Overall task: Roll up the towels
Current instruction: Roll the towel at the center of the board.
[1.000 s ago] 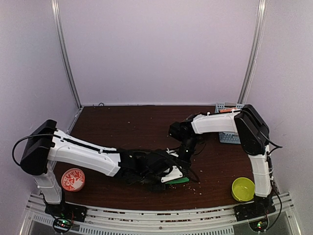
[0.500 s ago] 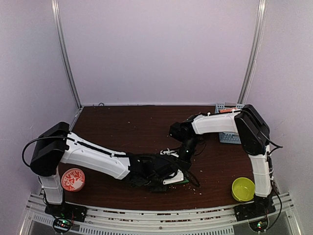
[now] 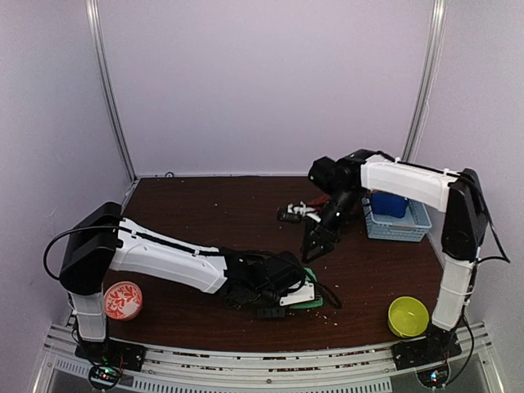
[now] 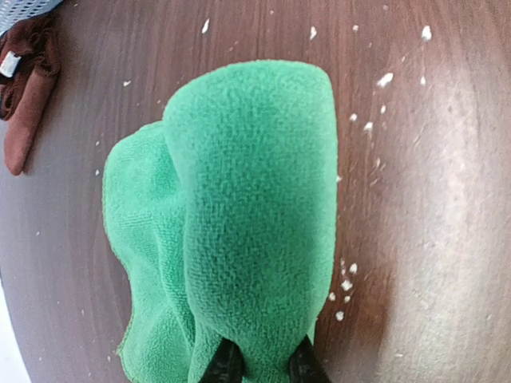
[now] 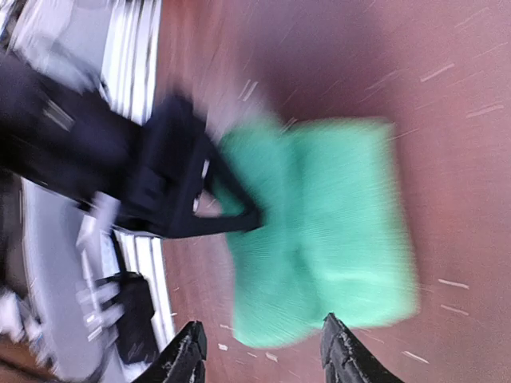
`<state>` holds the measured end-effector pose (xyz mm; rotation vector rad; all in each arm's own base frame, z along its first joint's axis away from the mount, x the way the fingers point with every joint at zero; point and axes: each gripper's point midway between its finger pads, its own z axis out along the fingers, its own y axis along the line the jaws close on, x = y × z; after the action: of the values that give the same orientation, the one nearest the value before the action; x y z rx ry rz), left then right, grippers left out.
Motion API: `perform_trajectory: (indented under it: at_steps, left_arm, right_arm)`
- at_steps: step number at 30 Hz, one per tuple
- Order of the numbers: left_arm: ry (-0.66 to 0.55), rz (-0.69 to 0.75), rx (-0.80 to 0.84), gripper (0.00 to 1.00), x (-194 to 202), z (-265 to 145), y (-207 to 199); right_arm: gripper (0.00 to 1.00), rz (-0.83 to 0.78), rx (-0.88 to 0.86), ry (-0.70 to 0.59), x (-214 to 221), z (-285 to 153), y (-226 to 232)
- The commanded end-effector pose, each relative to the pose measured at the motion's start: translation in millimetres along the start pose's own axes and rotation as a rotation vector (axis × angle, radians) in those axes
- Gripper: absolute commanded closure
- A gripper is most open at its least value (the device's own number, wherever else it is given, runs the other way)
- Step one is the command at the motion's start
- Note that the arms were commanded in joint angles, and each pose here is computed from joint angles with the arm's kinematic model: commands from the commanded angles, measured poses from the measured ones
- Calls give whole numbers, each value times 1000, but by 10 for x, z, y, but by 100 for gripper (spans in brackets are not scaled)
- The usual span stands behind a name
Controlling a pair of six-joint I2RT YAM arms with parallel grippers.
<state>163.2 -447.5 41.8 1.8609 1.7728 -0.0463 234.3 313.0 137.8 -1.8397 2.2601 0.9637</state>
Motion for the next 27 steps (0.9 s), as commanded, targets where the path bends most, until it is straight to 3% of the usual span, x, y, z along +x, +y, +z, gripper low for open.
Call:
perform_trajectory:
  at_steps: [1, 4, 7, 9, 14, 19, 24, 27]
  left_arm:
    - [85, -45, 282, 94, 189, 171, -446]
    - [72, -145, 427, 94, 123, 217, -456]
    - [105, -249, 587, 94, 88, 312, -431]
    - [122, -318, 695, 94, 68, 346, -431]
    - [166, -436, 847, 94, 116, 459, -490]
    - [171, -519, 913, 95, 173, 533, -475]
    - [172, -582, 939, 97, 186, 567, -384]
    - [176, -593, 940, 98, 190, 577, -378]
  right_arm:
    - [50, -26, 204, -229, -371, -1006, 80]
    - [49, -161, 233, -366, -523, -1411, 459]
    - [40, -349, 244, -525, -570, -1708, 993]
    - [37, -382, 248, -572, -561, -1732, 1156]
    - [42, -439, 262, -348, -292, -1123, 1247]
    - [54, -464, 255, -128, 228, -473, 1154]
    - [48, -500, 340, 13, 605, 60, 891]
    - [42, -469, 527, 52, 651, 208, 534]
